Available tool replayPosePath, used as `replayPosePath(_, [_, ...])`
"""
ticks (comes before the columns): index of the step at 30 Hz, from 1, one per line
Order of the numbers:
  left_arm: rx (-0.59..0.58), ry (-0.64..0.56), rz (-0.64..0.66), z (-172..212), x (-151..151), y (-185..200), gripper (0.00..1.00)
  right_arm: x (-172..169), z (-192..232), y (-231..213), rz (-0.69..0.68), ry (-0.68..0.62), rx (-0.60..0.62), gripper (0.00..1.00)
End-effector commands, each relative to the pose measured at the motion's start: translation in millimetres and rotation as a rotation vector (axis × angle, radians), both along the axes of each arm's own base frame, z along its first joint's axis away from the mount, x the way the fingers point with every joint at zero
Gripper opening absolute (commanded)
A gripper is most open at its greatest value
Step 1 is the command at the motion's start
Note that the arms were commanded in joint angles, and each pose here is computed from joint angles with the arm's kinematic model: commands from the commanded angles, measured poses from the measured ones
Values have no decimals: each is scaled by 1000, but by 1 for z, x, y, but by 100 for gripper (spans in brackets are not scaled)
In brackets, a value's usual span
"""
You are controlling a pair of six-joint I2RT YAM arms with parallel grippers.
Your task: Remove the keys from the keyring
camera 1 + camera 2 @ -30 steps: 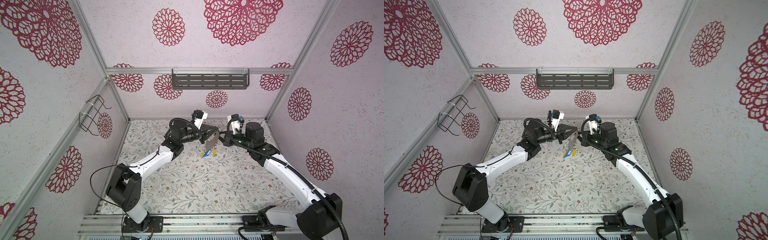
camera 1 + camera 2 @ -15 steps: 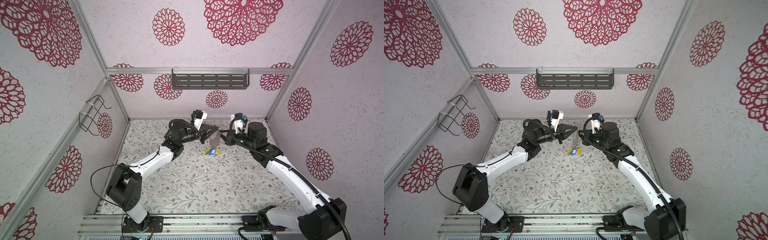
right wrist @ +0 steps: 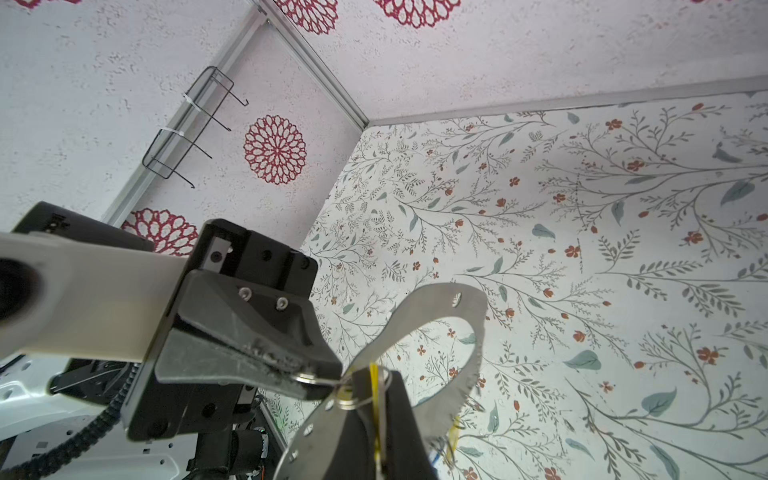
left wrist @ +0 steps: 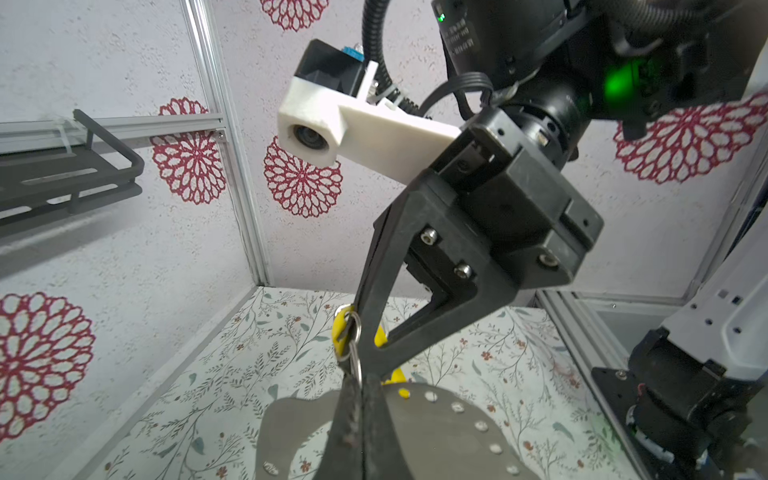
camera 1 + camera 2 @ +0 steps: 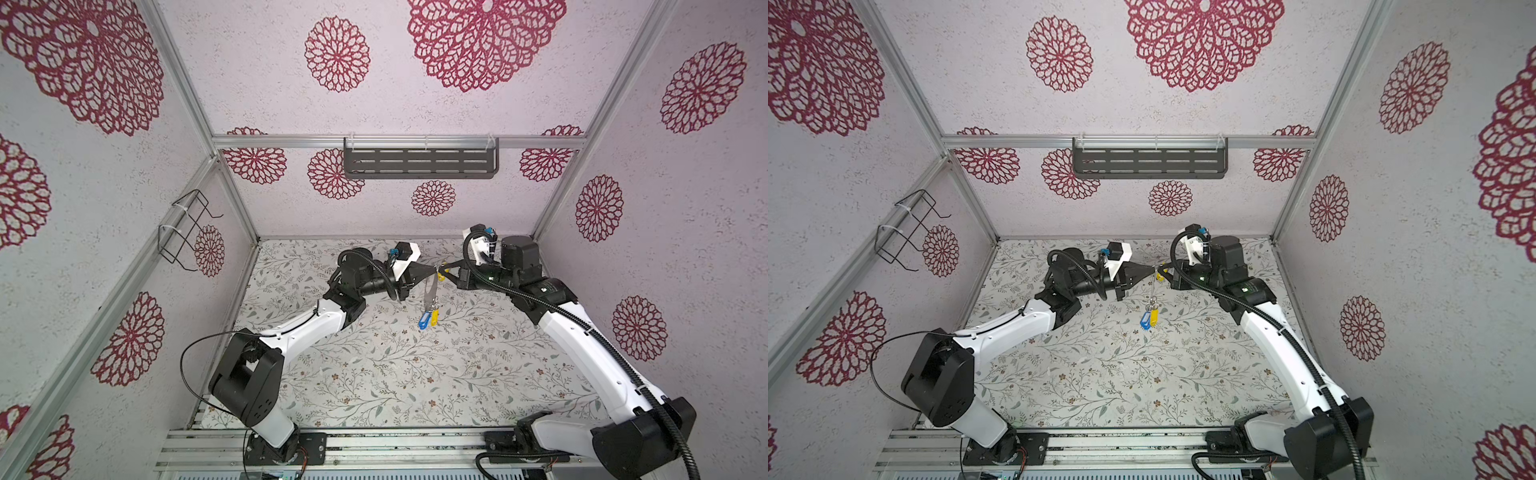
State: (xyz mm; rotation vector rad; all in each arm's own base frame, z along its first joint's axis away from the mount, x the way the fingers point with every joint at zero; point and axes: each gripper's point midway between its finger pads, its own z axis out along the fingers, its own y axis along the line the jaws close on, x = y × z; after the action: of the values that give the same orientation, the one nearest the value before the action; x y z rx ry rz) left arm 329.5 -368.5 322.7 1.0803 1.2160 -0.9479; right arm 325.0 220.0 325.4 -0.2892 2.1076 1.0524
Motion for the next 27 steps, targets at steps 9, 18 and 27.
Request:
replayPosePath(9, [58,-200,-69,22,-34,-7,0,42,23,-37,-181,-56,10,0])
replayPosePath(18, [-66,-260,-84,62,-50,1,0,65,-37,-45,-197,100,29,0])
replayPosePath(27, [-230,-286,-73,97,-50,10,0,57,-73,-26,-141,184,111,0])
